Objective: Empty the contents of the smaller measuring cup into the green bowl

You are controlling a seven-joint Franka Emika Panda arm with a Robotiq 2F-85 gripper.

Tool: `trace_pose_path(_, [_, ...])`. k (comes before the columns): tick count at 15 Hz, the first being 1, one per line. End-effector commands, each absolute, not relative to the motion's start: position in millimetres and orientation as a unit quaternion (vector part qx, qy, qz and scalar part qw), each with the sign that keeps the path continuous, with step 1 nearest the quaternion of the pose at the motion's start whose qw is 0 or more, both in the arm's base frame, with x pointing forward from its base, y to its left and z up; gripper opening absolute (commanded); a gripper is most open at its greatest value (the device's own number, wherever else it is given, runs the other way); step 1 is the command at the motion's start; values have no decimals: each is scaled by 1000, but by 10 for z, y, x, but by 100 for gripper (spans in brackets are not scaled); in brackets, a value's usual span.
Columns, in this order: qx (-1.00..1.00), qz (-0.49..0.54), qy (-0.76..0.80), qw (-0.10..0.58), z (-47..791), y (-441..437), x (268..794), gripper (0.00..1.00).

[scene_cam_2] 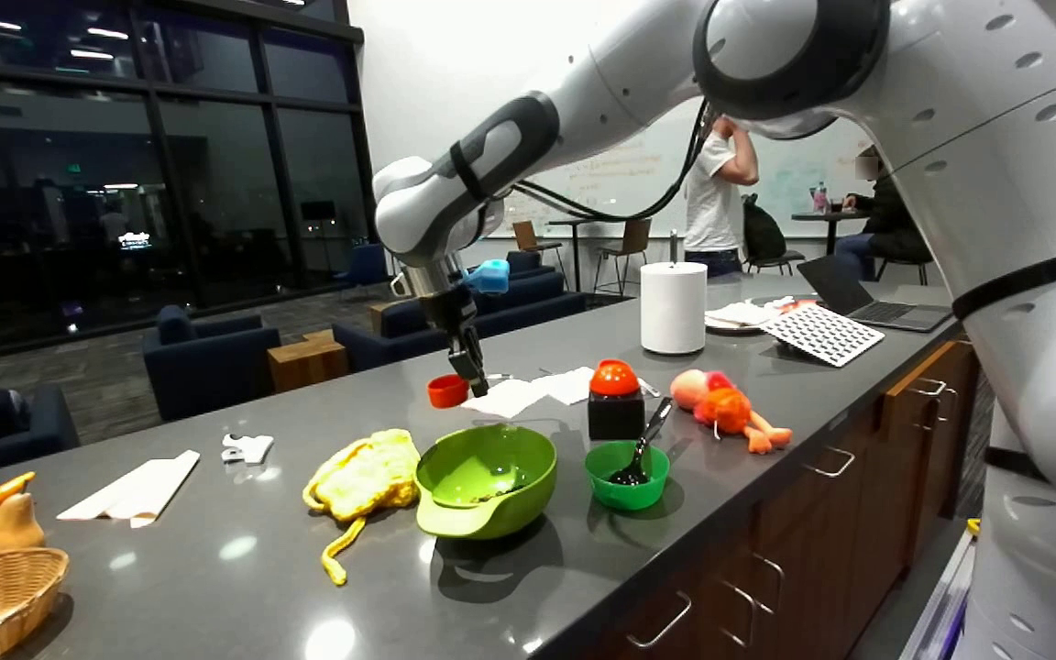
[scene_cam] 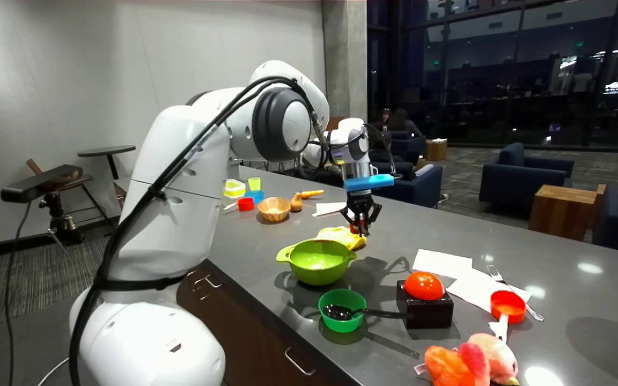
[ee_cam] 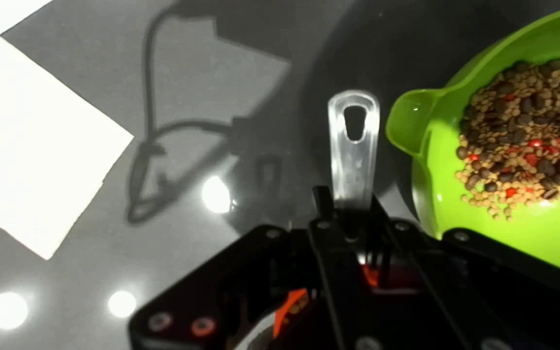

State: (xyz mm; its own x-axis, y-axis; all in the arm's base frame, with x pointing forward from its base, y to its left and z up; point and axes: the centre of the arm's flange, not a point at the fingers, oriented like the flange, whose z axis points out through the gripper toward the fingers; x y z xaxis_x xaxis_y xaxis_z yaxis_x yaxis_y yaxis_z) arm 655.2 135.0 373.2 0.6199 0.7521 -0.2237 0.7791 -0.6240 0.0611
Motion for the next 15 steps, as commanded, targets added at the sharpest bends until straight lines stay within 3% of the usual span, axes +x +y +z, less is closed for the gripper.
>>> trace_pose_path(1, [902, -109, 408, 95, 3789, 1568, 6024, 4])
trace_pose_path(9, [914, -205, 333, 110, 3935, 1854, 5269, 4])
trace_pose_path(15, [897, -280, 315, 131, 3896, 1930, 5237, 4])
